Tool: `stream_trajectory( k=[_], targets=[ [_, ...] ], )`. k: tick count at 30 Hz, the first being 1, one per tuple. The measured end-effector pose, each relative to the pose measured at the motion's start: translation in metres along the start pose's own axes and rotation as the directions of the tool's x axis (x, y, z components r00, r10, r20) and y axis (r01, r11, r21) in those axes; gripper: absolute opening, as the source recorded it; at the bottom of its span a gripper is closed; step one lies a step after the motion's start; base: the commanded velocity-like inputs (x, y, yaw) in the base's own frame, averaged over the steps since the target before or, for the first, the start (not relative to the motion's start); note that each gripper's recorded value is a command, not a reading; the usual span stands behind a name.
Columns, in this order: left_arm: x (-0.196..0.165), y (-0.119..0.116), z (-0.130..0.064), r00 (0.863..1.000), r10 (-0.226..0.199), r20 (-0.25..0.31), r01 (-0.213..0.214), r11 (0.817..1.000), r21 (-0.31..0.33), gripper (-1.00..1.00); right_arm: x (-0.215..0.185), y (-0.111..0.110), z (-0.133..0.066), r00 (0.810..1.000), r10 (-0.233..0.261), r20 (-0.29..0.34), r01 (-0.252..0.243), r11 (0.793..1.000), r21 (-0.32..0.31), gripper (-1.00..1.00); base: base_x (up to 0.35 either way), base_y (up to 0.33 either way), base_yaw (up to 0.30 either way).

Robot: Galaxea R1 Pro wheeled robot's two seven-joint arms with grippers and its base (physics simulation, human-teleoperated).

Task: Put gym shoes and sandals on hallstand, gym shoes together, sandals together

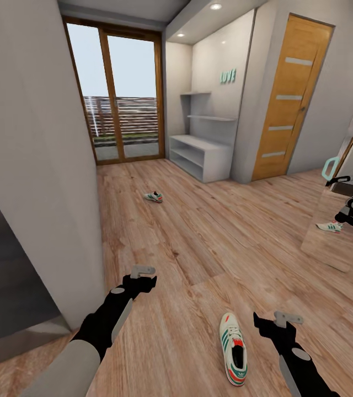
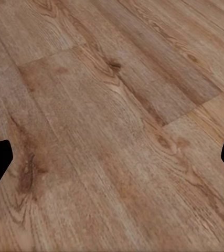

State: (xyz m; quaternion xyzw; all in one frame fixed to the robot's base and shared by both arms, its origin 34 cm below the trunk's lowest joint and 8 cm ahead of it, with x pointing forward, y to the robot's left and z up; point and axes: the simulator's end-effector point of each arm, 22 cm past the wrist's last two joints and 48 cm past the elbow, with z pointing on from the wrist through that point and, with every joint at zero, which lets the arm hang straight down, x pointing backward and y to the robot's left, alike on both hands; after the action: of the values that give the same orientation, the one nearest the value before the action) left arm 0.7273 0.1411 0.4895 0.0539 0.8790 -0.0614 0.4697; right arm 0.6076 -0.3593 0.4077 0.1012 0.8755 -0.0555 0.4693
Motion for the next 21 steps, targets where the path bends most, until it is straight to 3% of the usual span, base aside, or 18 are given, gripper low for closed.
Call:
stream_trajectory(
  k=[14,21],
  targets=[
    [0.000,0.000,0.000,1.000,0.000,0.000,0.000,1.000,0.000,1.00,0.003,0.000,0.000,1.000,0.000,-0.005,0.000,1.000,0.000,1.00,0.000,0.000,0.000],
    [0.020,0.001,0.008,1.000,-0.001,-0.008,0.001,1.000,0.000,1.00,0.021,-0.001,0.007,1.000,-0.001,-0.007,0.001,1.000,0.001,1.00,0.000,0.000,0.000]
  ],
)
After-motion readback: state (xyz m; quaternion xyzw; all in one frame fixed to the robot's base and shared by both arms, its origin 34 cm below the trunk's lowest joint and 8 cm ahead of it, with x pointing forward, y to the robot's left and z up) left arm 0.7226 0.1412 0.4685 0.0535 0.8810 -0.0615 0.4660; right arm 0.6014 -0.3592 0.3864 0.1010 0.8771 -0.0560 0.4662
